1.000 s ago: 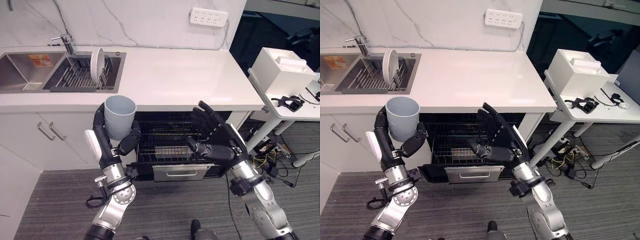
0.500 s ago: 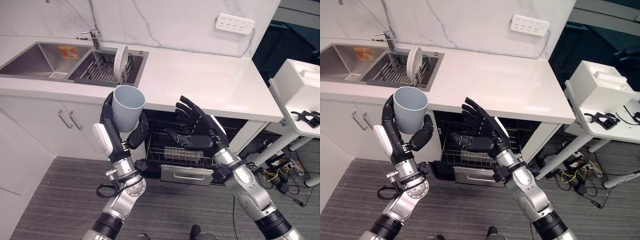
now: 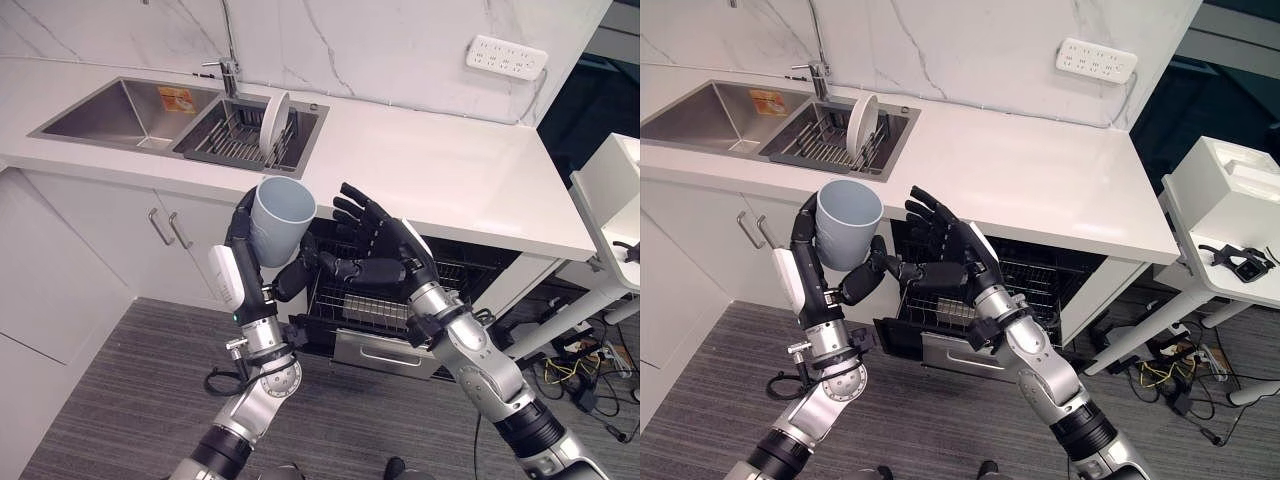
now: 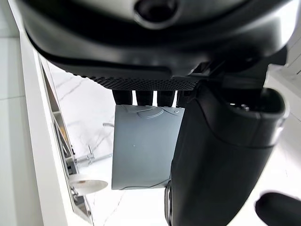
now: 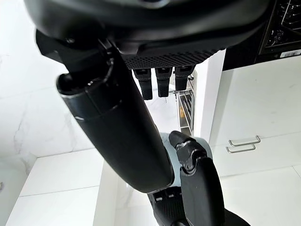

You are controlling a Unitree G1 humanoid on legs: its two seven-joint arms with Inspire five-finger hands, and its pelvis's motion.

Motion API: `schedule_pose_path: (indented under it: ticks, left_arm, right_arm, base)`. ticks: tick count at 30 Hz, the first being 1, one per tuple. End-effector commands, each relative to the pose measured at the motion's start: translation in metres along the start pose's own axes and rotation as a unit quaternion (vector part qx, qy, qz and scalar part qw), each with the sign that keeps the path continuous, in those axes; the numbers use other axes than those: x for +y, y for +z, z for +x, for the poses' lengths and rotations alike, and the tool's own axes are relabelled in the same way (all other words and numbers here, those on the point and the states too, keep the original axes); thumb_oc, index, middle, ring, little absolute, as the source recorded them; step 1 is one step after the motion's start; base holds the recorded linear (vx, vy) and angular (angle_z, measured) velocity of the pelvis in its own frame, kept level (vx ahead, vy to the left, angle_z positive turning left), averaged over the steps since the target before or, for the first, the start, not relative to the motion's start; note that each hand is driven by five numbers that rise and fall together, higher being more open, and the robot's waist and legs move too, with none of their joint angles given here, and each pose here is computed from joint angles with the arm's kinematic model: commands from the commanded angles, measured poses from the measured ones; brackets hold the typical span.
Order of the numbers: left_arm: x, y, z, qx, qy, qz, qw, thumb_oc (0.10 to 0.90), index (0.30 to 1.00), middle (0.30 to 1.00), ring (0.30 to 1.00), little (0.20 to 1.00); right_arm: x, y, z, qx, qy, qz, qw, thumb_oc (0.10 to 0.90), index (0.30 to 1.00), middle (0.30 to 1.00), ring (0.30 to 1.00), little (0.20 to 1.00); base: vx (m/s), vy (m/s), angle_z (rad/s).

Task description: Place the dishes in the dishwasher.

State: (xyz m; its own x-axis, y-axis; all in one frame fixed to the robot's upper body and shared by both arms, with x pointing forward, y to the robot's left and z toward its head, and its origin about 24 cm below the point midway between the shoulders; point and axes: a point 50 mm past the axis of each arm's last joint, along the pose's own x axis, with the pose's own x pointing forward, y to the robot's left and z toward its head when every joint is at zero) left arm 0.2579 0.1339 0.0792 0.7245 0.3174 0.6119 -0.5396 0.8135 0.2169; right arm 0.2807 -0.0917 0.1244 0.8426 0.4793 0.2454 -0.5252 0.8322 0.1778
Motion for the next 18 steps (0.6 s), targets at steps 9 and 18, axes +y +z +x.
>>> schedule_pose_path:
  ticks: [9,18]
  left_arm:
    - [-0.024,0.057,0.026,-0.142,-0.032,-0.108,0.984,0.4,0.3,0.3,0.3,0.3]
    - [-0.029,0.057,0.021,-0.14,-0.047,-0.112,0.983,0.4,0.3,0.3,0.3,0.3]
  right_arm:
    - [0.019,0.05,0.033,-0.119,0.037,0.025,0.992,0.8,0.9,0.9,0.9,0.9]
    - [0.025,0.051,0.035,-0.119,0.044,0.034,0.991,0.8,0.9,0.9,0.9,0.9]
  base:
    - [0.0,0.0,0.0]
    - [0.0,0.0,0.0]
